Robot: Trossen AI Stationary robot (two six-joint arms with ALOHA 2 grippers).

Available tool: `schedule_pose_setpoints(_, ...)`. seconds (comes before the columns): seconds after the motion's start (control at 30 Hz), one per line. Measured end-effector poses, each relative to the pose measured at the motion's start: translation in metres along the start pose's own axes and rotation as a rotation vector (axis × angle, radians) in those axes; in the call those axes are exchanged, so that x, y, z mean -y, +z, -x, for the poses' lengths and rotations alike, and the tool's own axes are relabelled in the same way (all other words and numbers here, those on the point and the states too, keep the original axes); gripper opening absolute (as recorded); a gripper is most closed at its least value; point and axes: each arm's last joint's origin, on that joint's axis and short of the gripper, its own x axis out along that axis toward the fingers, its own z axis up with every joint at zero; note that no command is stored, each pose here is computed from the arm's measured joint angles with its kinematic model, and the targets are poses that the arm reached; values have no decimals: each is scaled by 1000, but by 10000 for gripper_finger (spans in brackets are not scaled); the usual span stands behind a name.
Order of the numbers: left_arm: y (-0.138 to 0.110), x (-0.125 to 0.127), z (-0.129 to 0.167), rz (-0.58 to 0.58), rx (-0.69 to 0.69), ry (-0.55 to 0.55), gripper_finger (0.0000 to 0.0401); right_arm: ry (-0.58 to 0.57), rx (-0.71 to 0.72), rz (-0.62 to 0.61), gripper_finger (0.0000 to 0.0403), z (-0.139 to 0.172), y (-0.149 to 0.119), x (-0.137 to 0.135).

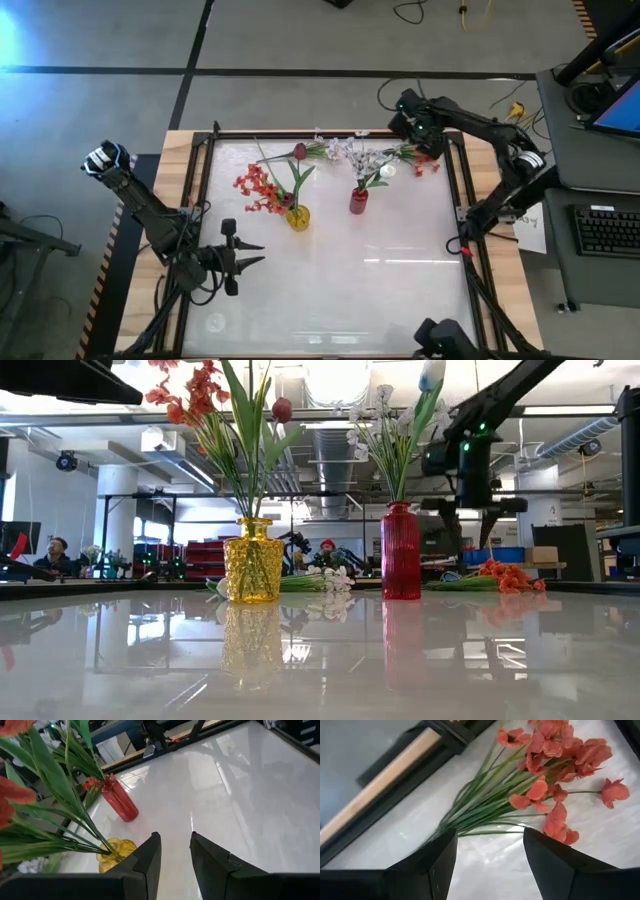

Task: Sort flowers into vase by color
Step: Put the orange flowers into the yellow flower vase

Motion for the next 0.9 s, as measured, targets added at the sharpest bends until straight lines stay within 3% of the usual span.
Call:
schedule_pose_setpoints(0.27, 0, 1, 1, 98, 1, -4, 91, 45, 16, -18, 219, -26, 2, -16)
schedule_pose_setpoints(0.47, 0, 1, 1, 154, -1, -4, 91, 18, 7, -247, 219, -38, 1, -18)
schedule_pose_setpoints(0.7, 0, 1, 1, 199, -1, -4, 91, 8, 63, -318, 219, -38, -8, -20)
schedule_pose_setpoints(0.9, 0, 1, 1, 225, -1, -4, 91, 4, 81, -468, 219, -37, -20, -22)
